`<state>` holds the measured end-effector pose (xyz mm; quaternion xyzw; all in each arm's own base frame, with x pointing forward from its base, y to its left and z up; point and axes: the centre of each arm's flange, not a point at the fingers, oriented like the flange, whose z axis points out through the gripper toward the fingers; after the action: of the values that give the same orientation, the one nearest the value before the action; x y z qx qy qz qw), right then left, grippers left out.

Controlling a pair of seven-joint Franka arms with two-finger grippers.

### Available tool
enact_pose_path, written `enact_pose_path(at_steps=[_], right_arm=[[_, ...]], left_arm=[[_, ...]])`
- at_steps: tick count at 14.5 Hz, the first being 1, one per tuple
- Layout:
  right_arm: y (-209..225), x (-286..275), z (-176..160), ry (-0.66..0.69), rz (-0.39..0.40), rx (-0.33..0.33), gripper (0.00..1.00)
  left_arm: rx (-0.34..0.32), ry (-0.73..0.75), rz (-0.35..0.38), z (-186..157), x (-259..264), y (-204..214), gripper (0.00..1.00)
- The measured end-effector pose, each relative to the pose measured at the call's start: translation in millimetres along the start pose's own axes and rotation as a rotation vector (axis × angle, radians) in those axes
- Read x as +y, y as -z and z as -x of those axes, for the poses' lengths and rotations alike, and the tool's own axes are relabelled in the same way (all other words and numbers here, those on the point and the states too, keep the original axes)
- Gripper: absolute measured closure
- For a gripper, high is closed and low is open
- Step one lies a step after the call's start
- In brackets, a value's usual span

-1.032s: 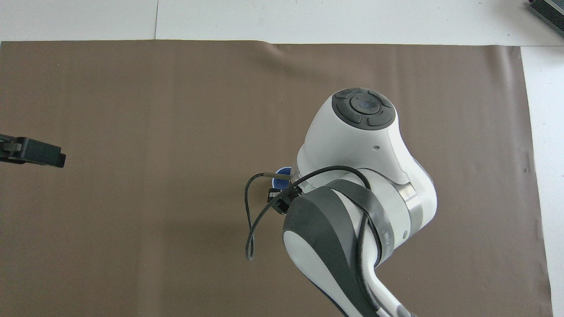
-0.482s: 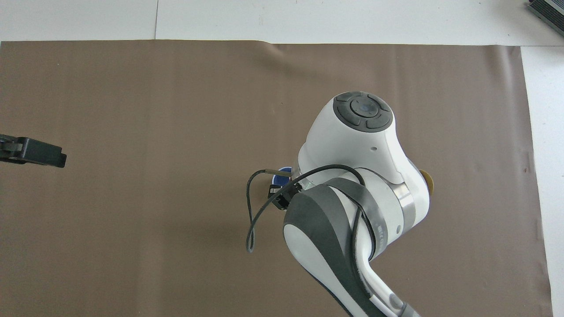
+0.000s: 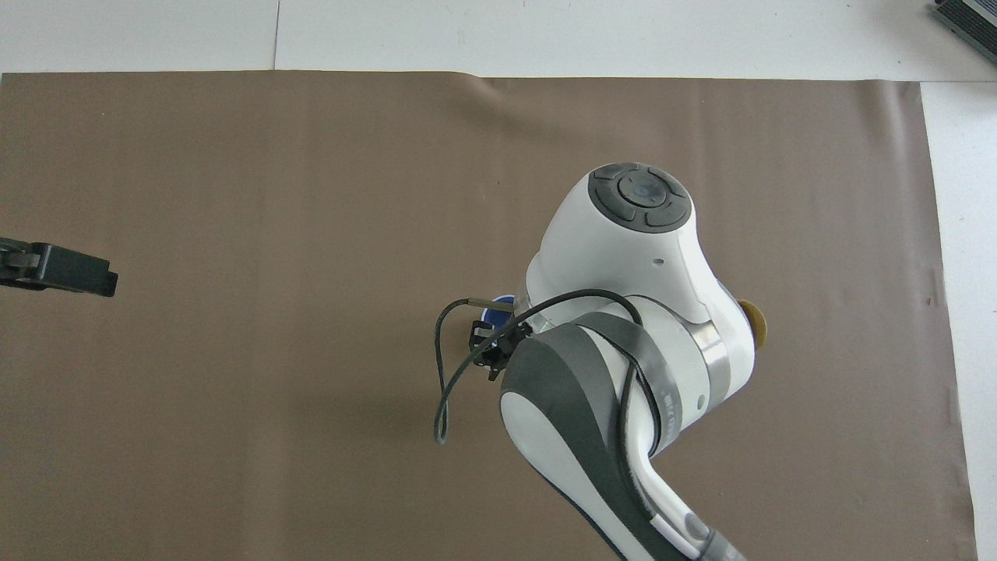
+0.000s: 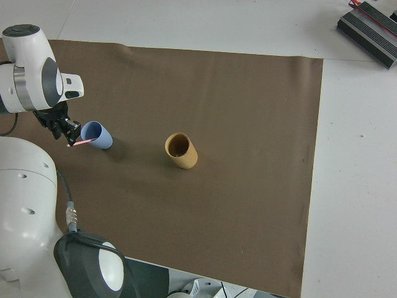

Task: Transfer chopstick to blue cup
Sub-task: 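Open the right gripper and withdraw it from the blue cup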

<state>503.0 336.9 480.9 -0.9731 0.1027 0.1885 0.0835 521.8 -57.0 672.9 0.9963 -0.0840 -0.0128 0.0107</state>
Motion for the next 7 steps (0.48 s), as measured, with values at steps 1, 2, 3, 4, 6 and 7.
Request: enact_pose_path(at_steps=[1, 2, 3, 4, 6, 7], right_arm=[[0.9, 0.0, -0.1, 0.0, -0.001, 0.001, 0.25], [2.9, 0.3, -0.2, 0.001, 0.0, 0.008, 0.15], [6.9, 1.5, -0.7, 0.005, 0.012, 0.03, 0.06], [13.3, 3.8, -1.0, 0.011, 0.035, 0.069, 0.0], [29.3, 9.6, 0.7, 0.028, 0.086, 0.155, 0.0], [37.6, 12.4, 1.7, 0.04, 0.101, 0.193, 0.0]], left_arm=[[0.0, 0.0, 0.0, 0.0, 0.0, 0.0, 0.0], [0.0, 0.0, 0.0, 0.0, 0.0, 0.0, 0.0], [0.0, 0.0, 0.0, 0.0, 0.0, 0.0, 0.0], [0.0, 0.0, 0.0, 0.0, 0.0, 0.0, 0.0], [0.0, 0.0, 0.0, 0.0, 0.0, 0.0, 0.0], [0.0, 0.0, 0.0, 0.0, 0.1, 0.0, 0.0]])
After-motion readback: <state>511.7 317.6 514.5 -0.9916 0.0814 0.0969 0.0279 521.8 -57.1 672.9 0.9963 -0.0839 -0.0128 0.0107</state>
